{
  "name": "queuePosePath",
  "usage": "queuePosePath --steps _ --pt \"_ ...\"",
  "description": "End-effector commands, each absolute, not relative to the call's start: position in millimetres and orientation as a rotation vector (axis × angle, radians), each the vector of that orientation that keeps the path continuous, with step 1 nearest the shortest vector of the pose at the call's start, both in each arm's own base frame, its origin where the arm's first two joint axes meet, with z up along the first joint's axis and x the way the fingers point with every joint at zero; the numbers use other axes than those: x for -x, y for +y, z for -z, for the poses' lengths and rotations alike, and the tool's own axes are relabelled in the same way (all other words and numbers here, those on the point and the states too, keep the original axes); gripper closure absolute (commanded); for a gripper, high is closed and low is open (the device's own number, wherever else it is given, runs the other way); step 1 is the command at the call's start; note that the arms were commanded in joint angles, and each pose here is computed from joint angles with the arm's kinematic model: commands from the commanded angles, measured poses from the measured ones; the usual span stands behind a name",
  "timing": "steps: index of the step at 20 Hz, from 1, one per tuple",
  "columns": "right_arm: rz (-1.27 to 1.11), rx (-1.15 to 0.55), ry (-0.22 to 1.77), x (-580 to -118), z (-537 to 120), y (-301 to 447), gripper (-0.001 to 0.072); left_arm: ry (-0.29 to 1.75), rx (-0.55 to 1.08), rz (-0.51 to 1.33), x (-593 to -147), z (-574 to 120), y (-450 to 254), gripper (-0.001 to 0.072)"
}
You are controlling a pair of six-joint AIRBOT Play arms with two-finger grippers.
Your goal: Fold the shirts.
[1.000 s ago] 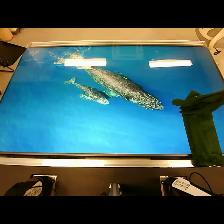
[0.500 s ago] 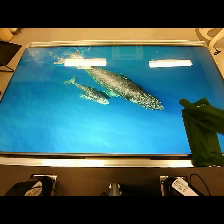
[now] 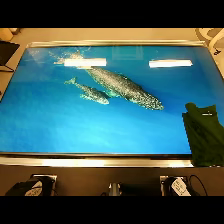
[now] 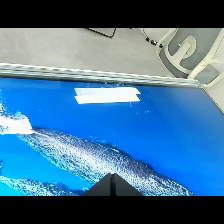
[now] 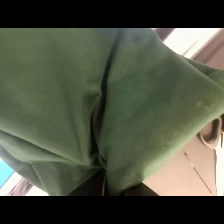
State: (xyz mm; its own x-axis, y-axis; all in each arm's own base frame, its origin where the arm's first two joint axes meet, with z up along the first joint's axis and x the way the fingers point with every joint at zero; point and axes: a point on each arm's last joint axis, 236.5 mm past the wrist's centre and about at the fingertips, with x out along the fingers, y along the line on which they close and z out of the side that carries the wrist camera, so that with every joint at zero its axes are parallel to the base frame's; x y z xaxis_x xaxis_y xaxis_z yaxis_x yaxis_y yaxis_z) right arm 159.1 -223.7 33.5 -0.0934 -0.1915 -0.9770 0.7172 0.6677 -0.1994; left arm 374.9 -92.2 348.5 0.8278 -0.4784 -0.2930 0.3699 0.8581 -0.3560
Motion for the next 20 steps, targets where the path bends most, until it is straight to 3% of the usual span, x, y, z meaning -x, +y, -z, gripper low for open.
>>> queuePosePath --steps 1,2,3,4,5,9,12,15,17,18,19,20 --pt "0.856 -0.459 1.511 -145 -17 -223 0.0689 0.382 0.292 0.456 -375 -349 -92 0.0681" --pt "0.875 -0.483 1.509 -143 -11 -221 0.0675 0.382 0.292 0.456 -375 -349 -92 0.0682" --pt "0.882 -0.496 1.501 -144 -6 -220 0.0524 0.382 0.292 0.456 -375 -349 -92 0.0681" --pt "0.877 -0.498 1.492 -146 -3 -220 0.0217 0.382 0.292 0.456 -375 -350 -92 0.0681" --pt "0.869 -0.48 1.478 -149 -3 -223 0.0012 0.381 0.292 0.455 -375 -350 -92 0.0681" --pt "0.834 -0.311 1.289 -189 -51 -263 0.0011 0.383 0.296 0.451 -379 -348 -91 0.0682" --pt "0.64 0.078 0.788 -303 -188 -297 0.0022 0.382 0.264 0.425 -396 -339 -86 0.0685" --pt "0.466 0.394 0.419 -390 -313 -234 0.0031 0.543 0.031 0.263 -437 -281 -72 0.0687" --pt "0.296 0.413 0.455 -425 -294 -171 0.0031 0.723 -0.186 0.096 -455 -224 -60 0.0684" --pt "0.183 0.394 0.586 -435 -253 -137 0.0031 0.799 -0.262 0.058 -457 -199 -62 0.0682" --pt "0.079 0.351 0.765 -434 -201 -104 0.003 0.892 -0.298 0.064 -453 -171 -71 0.0612" --pt "0.002 0.315 0.932 -425 -158 -77 0.0028 1.002 -0.301 0.073 -444 -143 -79 0.039"
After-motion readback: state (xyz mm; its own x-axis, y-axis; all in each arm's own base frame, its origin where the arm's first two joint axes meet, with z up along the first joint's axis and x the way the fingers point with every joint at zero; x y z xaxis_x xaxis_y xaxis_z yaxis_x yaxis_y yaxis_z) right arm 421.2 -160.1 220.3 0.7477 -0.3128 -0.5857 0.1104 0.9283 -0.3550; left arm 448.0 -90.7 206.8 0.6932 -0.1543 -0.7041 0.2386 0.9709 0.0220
